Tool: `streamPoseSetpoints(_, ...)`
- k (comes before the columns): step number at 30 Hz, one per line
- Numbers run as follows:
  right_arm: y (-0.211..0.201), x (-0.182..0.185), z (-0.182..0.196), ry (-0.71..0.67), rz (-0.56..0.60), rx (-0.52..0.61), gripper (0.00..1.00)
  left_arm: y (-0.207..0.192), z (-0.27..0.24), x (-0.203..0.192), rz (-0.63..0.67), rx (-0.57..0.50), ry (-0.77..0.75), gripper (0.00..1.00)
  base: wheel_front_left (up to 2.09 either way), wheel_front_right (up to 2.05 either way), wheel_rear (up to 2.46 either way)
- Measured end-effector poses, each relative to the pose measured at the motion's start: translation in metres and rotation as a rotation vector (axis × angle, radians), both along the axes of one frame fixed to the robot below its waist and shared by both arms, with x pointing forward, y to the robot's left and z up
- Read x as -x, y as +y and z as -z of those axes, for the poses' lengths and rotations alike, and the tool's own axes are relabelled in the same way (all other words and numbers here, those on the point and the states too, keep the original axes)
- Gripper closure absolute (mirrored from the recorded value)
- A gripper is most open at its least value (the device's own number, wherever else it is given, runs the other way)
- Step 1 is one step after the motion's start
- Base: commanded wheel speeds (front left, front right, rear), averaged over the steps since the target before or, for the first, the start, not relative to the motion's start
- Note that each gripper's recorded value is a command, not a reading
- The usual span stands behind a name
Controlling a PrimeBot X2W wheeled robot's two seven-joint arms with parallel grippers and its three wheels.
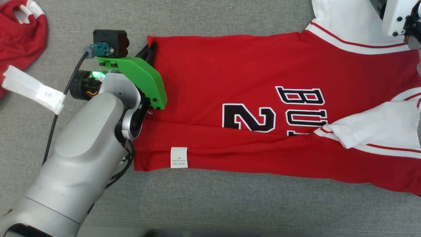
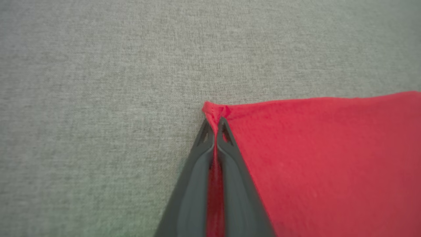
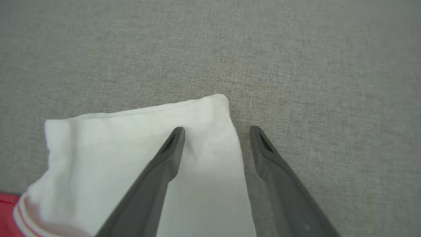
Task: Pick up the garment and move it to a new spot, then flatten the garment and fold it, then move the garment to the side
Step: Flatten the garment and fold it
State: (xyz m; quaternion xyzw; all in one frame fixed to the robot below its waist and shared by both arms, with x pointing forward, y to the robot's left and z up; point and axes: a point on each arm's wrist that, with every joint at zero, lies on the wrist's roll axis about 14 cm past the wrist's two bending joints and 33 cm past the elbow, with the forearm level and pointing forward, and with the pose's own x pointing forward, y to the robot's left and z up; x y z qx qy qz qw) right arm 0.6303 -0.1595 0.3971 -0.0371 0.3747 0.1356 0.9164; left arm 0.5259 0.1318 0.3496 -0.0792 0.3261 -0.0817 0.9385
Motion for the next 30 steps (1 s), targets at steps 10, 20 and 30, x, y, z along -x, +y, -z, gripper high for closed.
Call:
streamPoseSetpoints(10,0.015,-0.012,0.024,0.051,0.012,-0.04,0.77,0.002,0.004,-0.003,-0.02,0.025,-0.008,1.0,0.0,0.0,0.0)
streamPoseSetpoints(20,0.003,-0.026,-0.011,-0.127,0.028,-0.021,1.0,0.01,-0.015,-0.019,-0.059,0.008,-0.153,1.0,0.0,0.0,0.0)
streamPoseSetpoints(30,-0.005,-0.022,-0.073,-0.375,0.032,-0.087,1.0,0.009,-0.045,-0.029,-0.058,-0.004,-0.278,1.0,0.0,0.0,0.0)
